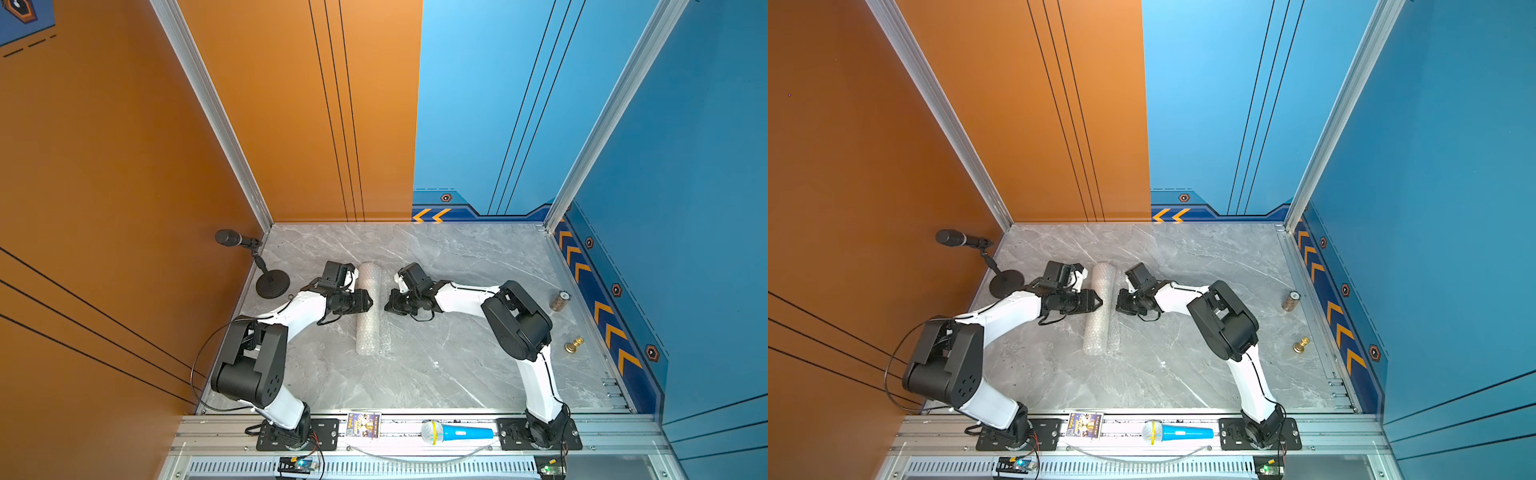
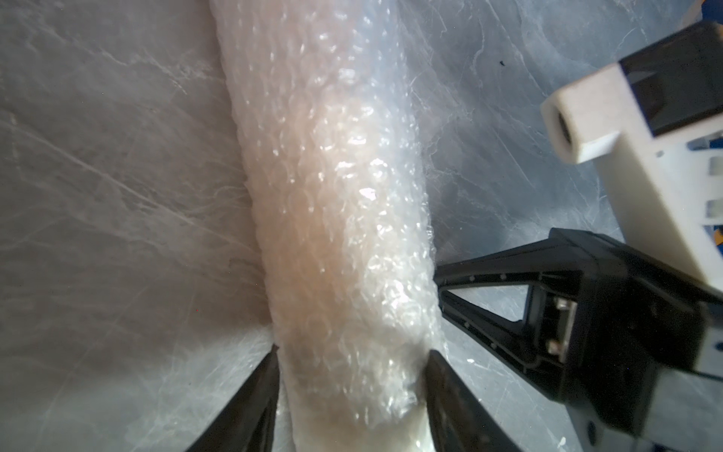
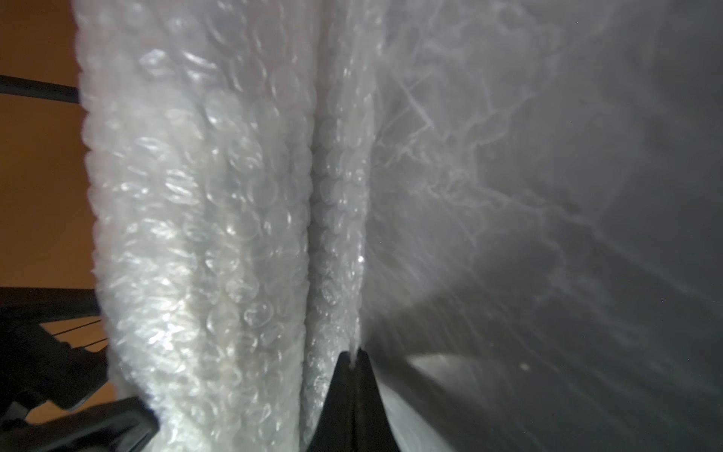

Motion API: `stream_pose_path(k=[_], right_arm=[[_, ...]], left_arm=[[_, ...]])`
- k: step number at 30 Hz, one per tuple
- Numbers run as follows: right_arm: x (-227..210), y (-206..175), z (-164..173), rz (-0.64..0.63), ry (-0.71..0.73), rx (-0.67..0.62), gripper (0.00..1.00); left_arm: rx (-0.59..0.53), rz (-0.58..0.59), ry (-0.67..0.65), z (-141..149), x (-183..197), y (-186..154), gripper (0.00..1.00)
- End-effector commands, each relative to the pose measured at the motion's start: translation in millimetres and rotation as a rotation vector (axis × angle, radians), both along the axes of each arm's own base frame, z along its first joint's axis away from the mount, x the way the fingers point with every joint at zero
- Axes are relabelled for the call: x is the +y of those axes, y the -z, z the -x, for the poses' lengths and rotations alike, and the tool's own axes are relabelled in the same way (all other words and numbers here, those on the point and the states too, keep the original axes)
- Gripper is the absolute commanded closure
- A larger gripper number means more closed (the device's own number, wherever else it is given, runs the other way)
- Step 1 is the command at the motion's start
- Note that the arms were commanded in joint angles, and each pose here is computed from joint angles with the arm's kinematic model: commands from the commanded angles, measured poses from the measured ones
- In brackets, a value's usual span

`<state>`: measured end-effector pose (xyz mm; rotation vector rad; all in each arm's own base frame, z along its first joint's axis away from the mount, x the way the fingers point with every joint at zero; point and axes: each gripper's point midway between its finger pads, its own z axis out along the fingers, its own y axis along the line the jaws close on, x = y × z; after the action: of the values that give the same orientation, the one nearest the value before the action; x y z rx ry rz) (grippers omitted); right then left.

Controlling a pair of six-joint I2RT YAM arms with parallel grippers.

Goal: Unwrap the vase from the bubble wrap
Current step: Unwrap the bubble wrap at the center of the board.

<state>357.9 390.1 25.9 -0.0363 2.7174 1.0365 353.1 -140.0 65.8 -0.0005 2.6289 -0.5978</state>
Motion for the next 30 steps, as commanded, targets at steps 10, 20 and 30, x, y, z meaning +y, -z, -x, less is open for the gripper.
stream_pose_path(k=[10,20,30], right_arm=[[-30,-37,-6,0.009,0.037,-0.075,1.00],[-57,-41,-2,0.028,0.070,-0.084,1.00],[-97,-44,9,0.078,0.099,-0.080,1.00]], left_arm=[[0.134,-0.097,-0.011,32,17,22,0.40],[0.105,-0.065,0.027,31,-3,8,0.40],[0.086,-0.053,0.089,32,-33,-1,0.40]])
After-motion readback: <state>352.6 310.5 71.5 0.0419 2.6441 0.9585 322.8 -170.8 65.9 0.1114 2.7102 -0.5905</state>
